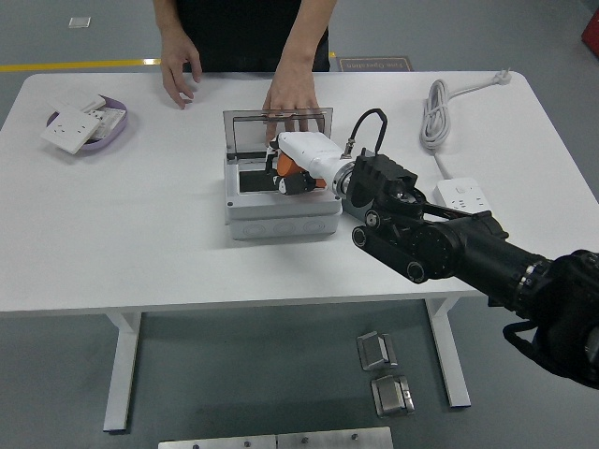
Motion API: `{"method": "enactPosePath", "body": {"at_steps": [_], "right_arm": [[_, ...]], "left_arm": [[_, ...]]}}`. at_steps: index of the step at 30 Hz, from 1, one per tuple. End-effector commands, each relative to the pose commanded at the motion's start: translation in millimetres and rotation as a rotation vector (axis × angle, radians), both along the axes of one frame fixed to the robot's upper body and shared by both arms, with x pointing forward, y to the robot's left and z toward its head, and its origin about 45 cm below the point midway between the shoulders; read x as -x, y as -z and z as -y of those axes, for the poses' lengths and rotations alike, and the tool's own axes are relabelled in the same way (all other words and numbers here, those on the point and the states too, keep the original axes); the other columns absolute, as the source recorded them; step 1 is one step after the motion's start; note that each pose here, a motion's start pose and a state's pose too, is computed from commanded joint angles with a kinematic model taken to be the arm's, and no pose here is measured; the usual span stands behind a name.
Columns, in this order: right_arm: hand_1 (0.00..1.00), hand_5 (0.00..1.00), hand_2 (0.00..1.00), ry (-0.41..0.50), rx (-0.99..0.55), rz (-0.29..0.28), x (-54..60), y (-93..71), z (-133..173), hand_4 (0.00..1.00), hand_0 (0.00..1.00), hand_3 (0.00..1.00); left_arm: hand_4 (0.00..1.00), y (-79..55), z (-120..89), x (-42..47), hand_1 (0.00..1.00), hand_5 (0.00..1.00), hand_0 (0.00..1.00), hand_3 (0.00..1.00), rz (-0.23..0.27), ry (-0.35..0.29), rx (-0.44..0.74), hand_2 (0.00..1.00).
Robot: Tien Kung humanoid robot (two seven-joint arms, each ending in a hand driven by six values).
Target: Pick up the cylinder from the cube,place it in the box,flap close box
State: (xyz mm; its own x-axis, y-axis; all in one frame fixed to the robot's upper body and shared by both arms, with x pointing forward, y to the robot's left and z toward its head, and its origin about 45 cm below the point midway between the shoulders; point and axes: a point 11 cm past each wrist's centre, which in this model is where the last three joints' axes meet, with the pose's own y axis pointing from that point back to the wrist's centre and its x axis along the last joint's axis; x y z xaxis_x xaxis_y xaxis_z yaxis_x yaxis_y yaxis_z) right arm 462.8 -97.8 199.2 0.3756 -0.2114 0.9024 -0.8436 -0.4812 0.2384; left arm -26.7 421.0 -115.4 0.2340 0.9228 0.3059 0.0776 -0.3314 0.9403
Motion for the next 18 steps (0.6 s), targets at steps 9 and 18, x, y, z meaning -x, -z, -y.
{"method": "enactPosePath", "body": {"at_steps": [9,18], "right_arm": [[0.706,0.158,0.688,-0.011,-0.005,-0.003,-0.6,-1.3,-0.2,0.477,0.775,0.712],[0.75,0.215,0.758,0.0,-0.006,0.004,-2.8,-2.2,2.9,0.714,0.856,0.802]], "left_arm": [[0.651,0.3,0.9,-1.9,0.621,0.266,0.583,0.598,0.004,0.002,0.002,0.541],[0.65,0.3,0.9,-3.6,0.622,0.265,0.583,0.598,0.006,0.004,0.002,0.541]]}}
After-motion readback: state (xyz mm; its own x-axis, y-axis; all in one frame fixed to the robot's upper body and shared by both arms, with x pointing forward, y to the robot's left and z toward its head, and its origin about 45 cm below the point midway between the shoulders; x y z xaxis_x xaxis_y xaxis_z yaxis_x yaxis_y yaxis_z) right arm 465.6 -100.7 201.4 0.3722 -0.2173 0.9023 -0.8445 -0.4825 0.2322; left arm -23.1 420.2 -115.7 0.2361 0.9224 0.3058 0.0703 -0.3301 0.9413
